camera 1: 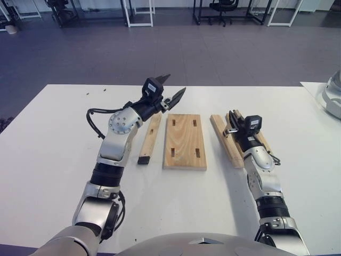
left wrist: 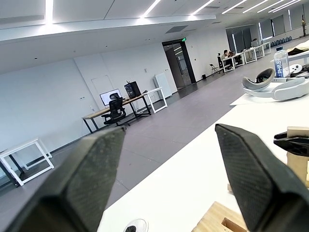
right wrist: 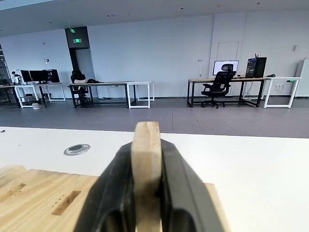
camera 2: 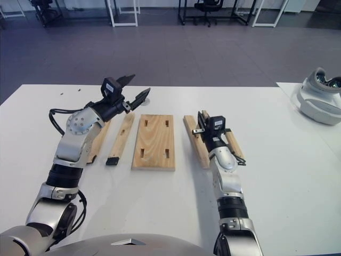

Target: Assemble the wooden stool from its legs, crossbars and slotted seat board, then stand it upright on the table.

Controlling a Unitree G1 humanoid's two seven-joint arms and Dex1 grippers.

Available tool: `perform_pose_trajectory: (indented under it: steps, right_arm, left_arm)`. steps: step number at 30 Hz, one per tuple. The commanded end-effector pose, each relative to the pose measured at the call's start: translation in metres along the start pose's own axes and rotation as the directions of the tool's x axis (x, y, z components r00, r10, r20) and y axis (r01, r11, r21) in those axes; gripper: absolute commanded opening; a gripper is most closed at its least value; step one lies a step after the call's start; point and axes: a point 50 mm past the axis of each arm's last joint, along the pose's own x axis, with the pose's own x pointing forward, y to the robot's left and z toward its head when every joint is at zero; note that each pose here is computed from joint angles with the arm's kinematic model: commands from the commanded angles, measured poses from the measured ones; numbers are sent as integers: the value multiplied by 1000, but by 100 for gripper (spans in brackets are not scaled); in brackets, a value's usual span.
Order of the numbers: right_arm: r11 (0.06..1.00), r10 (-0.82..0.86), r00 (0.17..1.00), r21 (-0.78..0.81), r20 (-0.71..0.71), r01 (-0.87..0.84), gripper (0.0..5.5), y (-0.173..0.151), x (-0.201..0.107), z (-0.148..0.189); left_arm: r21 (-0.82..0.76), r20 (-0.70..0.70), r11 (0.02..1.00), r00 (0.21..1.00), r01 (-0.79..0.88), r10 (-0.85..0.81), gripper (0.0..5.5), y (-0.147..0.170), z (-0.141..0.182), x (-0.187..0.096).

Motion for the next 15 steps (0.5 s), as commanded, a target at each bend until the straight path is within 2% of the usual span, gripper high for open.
perform_pose_trajectory:
  steps: [1,5,6,8,15]
  right_arm:
    - [998,-49,937,10,-347,56,41,-11,-51,-70]
    - [1000,15,986,-8,-165,-16,41,-6,-31,-37]
    - [999,32,991,-8,-133,-33,79,-5,-25,-27]
    - [999,52,994,0,-98,-52,117,-4,-15,-12]
    - [998,56,948,7,-313,-57,244,-5,-8,0]
  left_arm:
    - [20,-37,1000,999,-1,2,342,2,-6,-3]
    - [25,-37,1000,999,-4,5,342,3,-5,-3]
    - [26,-39,1000,999,-7,8,342,4,-6,-4]
    - [27,-42,1000,999,-10,11,342,4,-6,-4]
    - [33,-40,999,999,-14,16,342,6,-6,-3]
